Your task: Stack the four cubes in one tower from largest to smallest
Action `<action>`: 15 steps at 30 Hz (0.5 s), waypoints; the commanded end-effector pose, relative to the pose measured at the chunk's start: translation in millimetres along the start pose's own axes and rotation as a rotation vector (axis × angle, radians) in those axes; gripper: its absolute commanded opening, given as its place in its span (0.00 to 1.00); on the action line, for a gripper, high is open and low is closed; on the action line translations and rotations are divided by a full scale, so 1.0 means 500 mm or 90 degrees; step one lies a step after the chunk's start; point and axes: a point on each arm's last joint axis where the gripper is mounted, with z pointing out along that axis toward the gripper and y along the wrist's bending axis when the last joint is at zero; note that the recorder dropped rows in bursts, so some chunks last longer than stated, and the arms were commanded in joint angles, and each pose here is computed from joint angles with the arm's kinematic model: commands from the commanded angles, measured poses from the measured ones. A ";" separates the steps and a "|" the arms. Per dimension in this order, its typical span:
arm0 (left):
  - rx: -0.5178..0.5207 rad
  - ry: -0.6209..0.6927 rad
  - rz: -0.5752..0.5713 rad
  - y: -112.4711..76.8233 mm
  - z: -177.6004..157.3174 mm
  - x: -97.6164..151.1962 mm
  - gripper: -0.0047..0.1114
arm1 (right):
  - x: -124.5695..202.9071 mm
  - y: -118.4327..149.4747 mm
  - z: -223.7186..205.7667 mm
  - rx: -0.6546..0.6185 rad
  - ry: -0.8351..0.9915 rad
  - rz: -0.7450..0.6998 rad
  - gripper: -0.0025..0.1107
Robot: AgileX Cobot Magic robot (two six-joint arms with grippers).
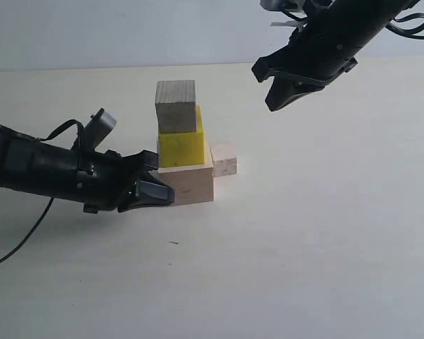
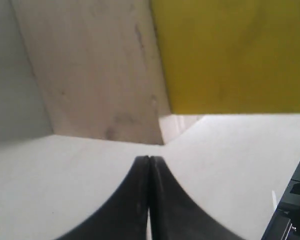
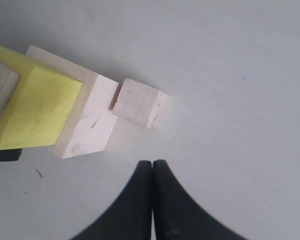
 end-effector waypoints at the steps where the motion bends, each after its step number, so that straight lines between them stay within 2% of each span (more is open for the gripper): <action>1: 0.001 -0.009 0.025 -0.001 0.002 0.000 0.04 | -0.003 -0.003 -0.008 0.008 -0.012 -0.003 0.02; 9: -0.013 0.006 0.035 0.019 0.017 0.006 0.04 | -0.004 -0.004 -0.008 0.010 -0.014 -0.003 0.02; 15: 0.001 0.011 0.045 0.020 0.024 0.002 0.04 | -0.004 -0.004 -0.008 0.010 -0.014 -0.003 0.02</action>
